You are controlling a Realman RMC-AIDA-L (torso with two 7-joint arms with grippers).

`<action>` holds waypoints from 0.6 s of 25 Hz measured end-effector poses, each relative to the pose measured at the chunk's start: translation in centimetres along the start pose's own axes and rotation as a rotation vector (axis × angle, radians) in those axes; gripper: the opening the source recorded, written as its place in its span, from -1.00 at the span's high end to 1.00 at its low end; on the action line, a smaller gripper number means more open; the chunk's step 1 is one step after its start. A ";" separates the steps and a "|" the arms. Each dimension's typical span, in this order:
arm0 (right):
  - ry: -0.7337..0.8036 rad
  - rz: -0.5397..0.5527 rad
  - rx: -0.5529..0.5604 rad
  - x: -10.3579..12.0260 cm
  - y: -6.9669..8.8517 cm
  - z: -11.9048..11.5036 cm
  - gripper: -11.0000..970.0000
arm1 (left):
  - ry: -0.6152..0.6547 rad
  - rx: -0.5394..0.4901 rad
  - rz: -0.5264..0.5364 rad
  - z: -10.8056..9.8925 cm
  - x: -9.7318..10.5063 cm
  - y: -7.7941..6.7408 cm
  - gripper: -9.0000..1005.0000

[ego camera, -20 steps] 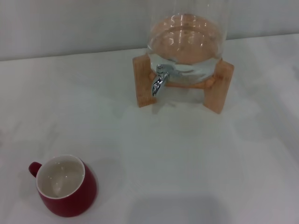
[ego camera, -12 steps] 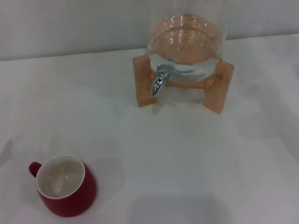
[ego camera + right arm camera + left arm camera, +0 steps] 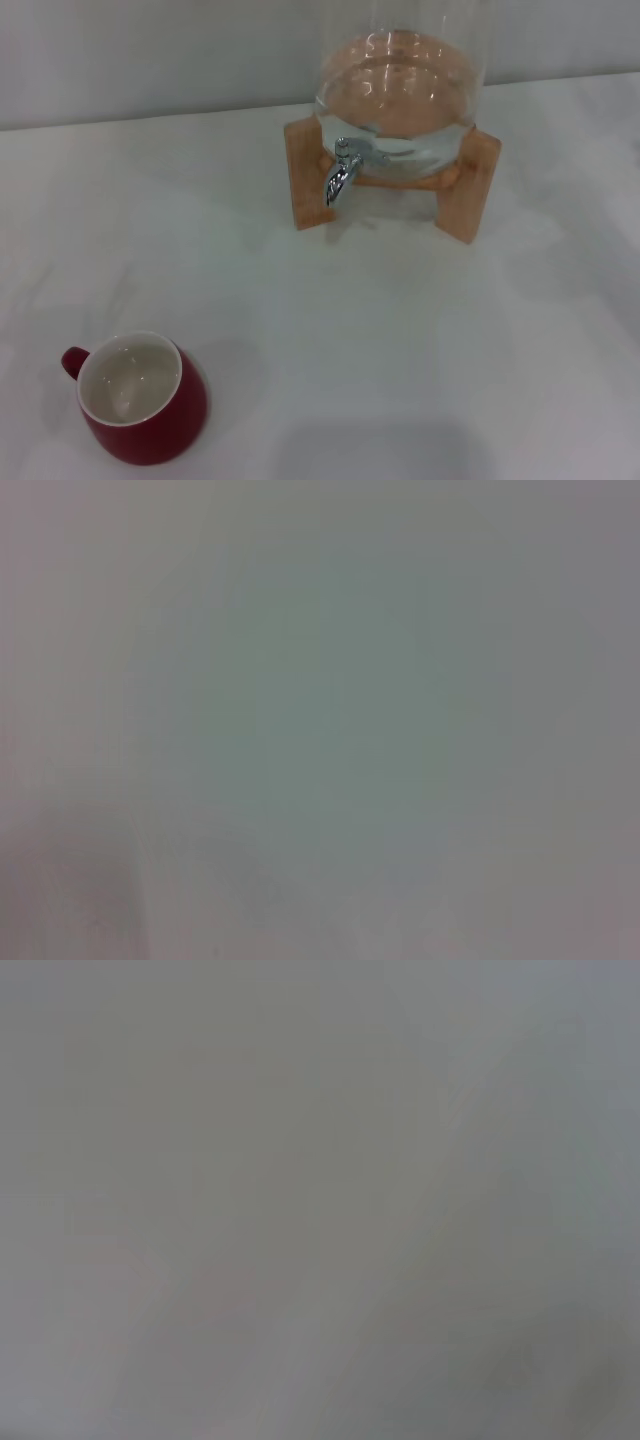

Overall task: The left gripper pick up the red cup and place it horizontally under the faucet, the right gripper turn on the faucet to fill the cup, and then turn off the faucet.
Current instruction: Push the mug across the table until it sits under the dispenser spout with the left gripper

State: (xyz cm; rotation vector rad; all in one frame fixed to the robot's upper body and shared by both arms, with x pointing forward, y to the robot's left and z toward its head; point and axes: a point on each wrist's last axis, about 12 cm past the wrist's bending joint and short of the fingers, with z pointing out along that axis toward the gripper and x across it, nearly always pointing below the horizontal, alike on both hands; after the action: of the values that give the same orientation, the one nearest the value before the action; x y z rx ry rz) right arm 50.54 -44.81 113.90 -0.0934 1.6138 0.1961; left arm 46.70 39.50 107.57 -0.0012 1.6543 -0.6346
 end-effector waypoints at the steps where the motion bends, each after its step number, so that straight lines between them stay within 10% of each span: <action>1: 0.000 0.000 0.000 0.0 0.0 0.0 -0.31 | -0.005 0.001 -0.001 -0.1 -0.1 0.0 -0.72; 15: -0.014 -0.002 0.008 -0.3 -0.2 0.1 -0.31 | 0.111 0.074 0.174 -1.1 4.2 -1.5 -0.72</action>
State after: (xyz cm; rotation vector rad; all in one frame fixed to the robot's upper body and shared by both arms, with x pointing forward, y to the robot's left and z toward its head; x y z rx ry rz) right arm 50.71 -44.99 114.19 -0.0872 1.6003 0.1884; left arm 44.32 37.16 104.37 0.2325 1.7154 -0.5710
